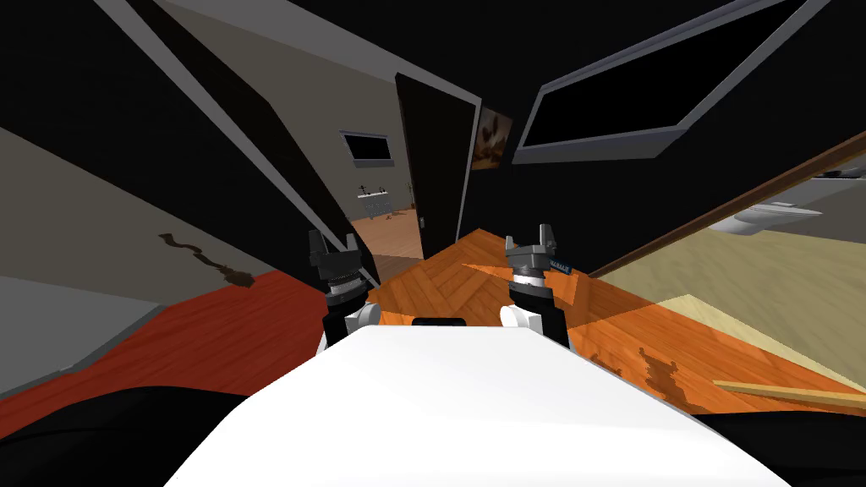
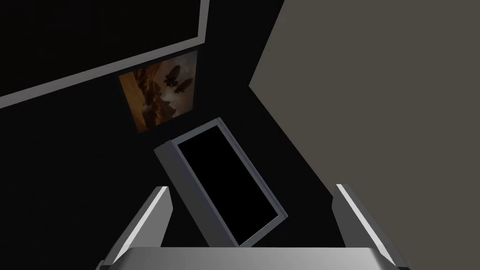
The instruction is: Push the door open
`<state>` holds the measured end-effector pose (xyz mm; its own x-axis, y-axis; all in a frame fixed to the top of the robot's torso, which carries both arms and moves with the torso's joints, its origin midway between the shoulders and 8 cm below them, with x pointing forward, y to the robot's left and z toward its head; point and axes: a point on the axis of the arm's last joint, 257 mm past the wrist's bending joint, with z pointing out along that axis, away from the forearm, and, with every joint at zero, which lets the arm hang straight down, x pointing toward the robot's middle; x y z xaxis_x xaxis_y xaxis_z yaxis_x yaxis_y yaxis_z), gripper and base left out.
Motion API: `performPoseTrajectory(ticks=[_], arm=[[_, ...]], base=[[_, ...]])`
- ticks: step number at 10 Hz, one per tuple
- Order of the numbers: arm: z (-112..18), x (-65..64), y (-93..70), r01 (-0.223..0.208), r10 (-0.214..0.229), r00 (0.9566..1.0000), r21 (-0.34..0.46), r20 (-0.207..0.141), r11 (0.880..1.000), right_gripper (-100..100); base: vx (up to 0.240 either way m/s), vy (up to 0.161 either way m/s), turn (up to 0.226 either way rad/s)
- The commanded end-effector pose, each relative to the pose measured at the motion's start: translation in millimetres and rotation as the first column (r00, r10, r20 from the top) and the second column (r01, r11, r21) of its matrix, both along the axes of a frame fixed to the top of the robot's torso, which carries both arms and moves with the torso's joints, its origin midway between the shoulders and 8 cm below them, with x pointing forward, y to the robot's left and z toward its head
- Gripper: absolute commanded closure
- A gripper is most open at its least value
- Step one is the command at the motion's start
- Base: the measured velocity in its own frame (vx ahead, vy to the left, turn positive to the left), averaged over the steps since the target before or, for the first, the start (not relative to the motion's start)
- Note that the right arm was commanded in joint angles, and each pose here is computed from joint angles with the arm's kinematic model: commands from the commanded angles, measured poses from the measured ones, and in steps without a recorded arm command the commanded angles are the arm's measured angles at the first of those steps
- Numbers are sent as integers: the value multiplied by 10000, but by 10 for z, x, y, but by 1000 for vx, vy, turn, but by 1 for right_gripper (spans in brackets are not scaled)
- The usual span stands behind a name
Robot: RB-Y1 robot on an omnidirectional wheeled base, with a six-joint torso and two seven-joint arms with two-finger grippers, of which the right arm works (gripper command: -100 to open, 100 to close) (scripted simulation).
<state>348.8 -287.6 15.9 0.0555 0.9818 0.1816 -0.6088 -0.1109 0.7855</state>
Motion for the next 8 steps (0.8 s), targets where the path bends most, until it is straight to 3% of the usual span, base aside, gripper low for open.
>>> performPoseTrajectory(ticks=[1, 8], arm=[[-80, 53, 21, -69, 67, 9999, -88, -131, 9999, -100], [-474, 294, 106, -347, 314, 9967, -436, -753, 9984, -100]], base=[[63, 6, 46], [127, -2, 61]])
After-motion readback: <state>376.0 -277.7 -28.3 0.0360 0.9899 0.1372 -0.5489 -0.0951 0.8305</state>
